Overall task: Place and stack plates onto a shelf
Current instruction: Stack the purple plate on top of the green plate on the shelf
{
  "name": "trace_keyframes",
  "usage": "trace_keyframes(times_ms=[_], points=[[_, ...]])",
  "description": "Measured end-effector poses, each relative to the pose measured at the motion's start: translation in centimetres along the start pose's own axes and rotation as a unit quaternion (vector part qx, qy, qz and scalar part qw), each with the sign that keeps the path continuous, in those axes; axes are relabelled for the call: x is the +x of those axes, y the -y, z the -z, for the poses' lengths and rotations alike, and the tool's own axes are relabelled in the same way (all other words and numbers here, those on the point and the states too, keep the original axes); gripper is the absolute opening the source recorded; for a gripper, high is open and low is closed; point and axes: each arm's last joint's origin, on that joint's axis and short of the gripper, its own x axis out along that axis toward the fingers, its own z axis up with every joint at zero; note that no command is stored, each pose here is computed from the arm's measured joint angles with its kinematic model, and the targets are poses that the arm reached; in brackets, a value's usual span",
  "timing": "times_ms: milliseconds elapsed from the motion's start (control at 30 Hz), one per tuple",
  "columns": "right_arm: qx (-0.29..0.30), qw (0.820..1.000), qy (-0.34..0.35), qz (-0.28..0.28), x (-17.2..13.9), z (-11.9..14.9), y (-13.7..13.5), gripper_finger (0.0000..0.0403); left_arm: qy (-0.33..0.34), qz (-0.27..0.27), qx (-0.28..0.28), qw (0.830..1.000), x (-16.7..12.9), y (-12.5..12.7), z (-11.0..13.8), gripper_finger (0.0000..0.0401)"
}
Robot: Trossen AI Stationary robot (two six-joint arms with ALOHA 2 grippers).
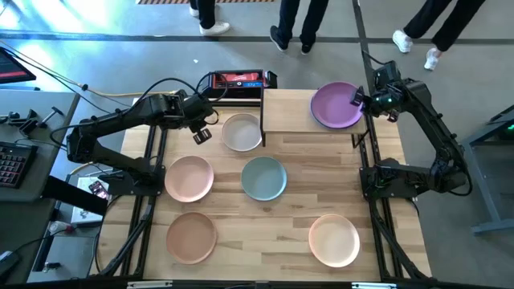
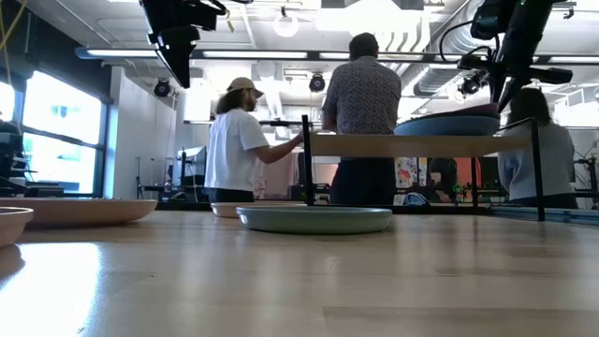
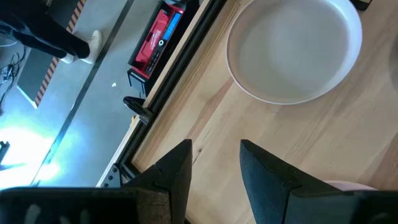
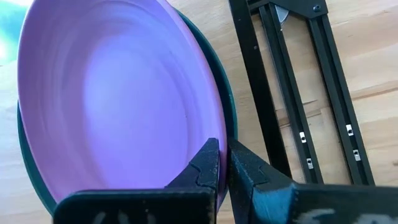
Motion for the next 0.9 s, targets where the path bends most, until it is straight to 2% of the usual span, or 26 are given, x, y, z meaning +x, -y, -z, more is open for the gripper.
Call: trace_keyframes(times_ms=[300, 767, 900], points=[[-0.004, 1.000, -0.008, -0.026, -0.01, -0.05, -0.23, 0.0001, 0.001, 0.000, 0.000, 1.000, 0.00, 0.00, -0.01, 0.0122], [-0.012, 1.000, -0.003, -0.028, -0.01, -0.13, -0.29, 0.0001, 0.022, 0.001, -0.012, 1.000, -0.01, 0.03, -0.46, 0.0122], [0.030, 0.999, 0.002, -0.022, -0.01, -0.18, -0.25, 0.0001, 0.022, 0.001, -0.012, 1.000, 0.00, 0.03, -0.46, 0.0122]])
